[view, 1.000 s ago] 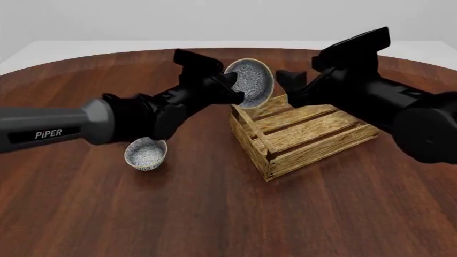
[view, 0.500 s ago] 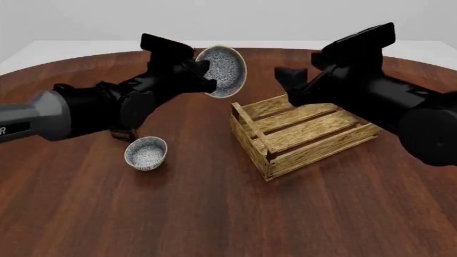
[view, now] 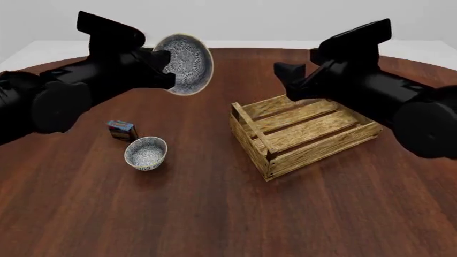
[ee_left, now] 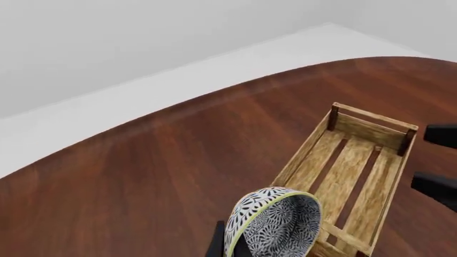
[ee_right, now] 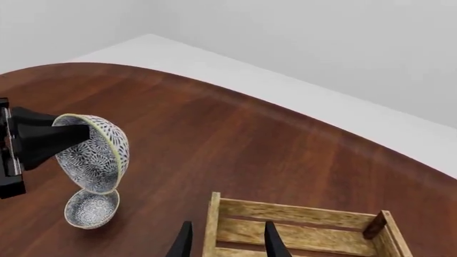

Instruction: Stack the right bowl on the left bowl and place them in the tray.

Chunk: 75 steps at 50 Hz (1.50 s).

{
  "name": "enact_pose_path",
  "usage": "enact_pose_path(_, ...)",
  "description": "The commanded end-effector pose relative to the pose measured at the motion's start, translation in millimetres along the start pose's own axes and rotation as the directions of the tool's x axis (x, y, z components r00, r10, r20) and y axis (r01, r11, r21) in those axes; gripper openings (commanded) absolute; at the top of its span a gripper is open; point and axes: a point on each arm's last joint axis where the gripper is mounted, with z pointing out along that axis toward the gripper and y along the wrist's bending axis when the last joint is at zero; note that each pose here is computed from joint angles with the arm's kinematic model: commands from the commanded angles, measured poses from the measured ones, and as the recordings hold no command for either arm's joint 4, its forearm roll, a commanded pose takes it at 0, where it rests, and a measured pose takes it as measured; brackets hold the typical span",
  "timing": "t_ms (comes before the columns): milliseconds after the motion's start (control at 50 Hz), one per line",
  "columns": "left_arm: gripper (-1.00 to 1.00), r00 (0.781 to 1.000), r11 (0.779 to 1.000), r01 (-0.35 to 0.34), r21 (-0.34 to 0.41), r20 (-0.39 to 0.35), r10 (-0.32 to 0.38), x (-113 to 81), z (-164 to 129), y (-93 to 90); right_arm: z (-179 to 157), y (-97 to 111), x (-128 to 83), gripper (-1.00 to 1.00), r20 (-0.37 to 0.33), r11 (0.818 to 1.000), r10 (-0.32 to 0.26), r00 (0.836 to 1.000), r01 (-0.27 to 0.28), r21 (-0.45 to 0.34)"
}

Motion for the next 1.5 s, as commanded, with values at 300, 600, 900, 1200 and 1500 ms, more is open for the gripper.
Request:
enact_pose_path(300,-1.00,0.983,0.997,0.058,-0.058,-0.171,-0.067,0.9,-50,17.2,12,-5,5,1.00,-0.018,1.000,-0.008,1.000,0.008,0.017)
enact_pose_path(600,-1.00,0.921,0.967,0.235,-0.098,-0.296,-0.253,17.3,-53,12.8,19,-3,10,1.00,-0.028,1.000,-0.022,0.999,0.022,0.010)
enact_pose_path(900,-1.00,0.916,0.958,0.260,-0.118,-0.283,-0.284,16.3,-62,15.9,19,-3,11,1.00,-0.029,1.000,-0.023,0.999,0.024,0.011)
enact_pose_path(1200,-1.00,0.911,0.953,0.272,-0.130,-0.286,-0.299,17.2,-61,17.8,18,-3,11,1.00,-0.028,1.000,-0.024,0.999,0.025,0.011)
enact_pose_path(1500,-1.00,0.868,0.930,0.318,-0.186,-0.338,-0.365,44.4,-42,23.5,17,-3,10,1.00,-0.027,1.000,-0.024,0.999,0.024,0.010)
